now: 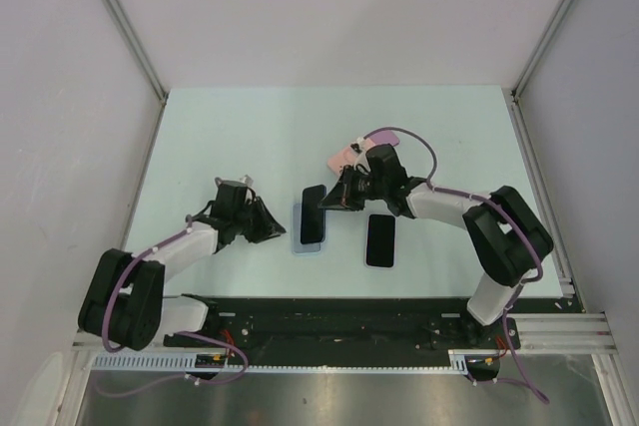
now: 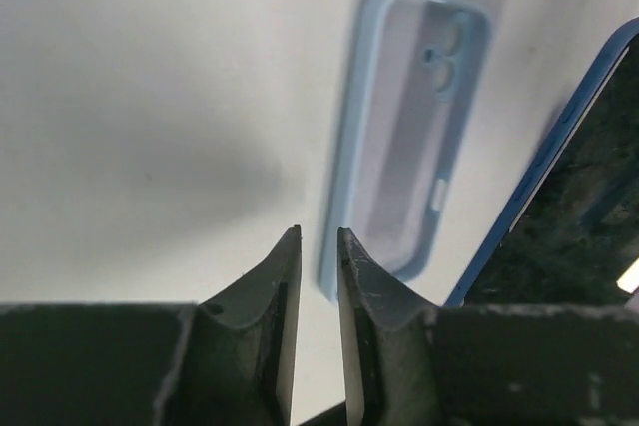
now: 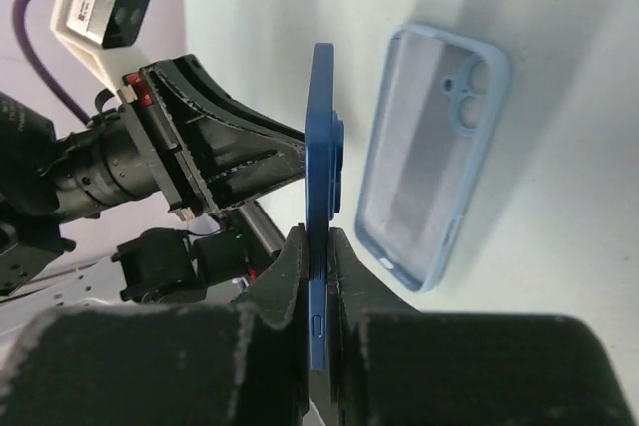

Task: Put the phone into the phone case

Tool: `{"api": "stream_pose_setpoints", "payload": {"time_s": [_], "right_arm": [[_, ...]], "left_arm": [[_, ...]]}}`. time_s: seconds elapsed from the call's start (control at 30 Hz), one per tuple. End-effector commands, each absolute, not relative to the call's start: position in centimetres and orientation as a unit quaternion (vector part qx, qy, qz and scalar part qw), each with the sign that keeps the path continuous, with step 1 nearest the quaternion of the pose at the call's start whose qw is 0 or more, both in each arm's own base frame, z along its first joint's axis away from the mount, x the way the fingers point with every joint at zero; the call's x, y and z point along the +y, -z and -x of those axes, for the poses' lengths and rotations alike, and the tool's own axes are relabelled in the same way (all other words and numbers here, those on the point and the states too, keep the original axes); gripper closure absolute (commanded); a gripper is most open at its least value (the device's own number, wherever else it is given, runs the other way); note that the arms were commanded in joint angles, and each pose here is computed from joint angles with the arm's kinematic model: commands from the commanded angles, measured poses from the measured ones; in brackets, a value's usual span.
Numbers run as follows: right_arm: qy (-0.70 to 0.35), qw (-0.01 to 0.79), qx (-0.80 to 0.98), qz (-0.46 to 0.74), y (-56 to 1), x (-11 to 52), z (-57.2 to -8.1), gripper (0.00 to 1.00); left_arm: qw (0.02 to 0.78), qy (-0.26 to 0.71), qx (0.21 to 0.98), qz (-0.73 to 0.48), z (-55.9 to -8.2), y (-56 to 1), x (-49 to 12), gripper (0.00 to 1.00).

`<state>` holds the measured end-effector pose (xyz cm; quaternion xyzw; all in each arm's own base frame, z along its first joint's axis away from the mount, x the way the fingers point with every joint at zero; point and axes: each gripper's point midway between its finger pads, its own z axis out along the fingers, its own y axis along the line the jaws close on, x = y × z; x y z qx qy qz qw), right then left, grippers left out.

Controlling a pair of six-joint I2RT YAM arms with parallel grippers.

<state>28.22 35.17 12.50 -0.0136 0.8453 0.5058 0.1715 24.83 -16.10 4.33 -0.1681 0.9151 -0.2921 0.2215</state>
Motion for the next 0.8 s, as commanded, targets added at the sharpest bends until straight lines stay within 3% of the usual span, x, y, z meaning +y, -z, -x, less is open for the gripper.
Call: {"api": "stream_pose_setpoints", "payload": {"time_s": [0.0, 0.77], "right_arm": [[-0.507, 0.153, 0.847, 0.042, -12.7, 35.9, -28.9, 1.00], [-0.472, 0.071, 0.878, 0.030, -4.9, 37.8, -29.6, 1.00]], "left_arm": [[0.246, 0.263, 0.919, 0.162, -27.0, -4.0, -15.1, 0.78], [0.200, 0.279, 0.925, 0.164, -27.7, -1.2, -16.5, 0.84]]}}
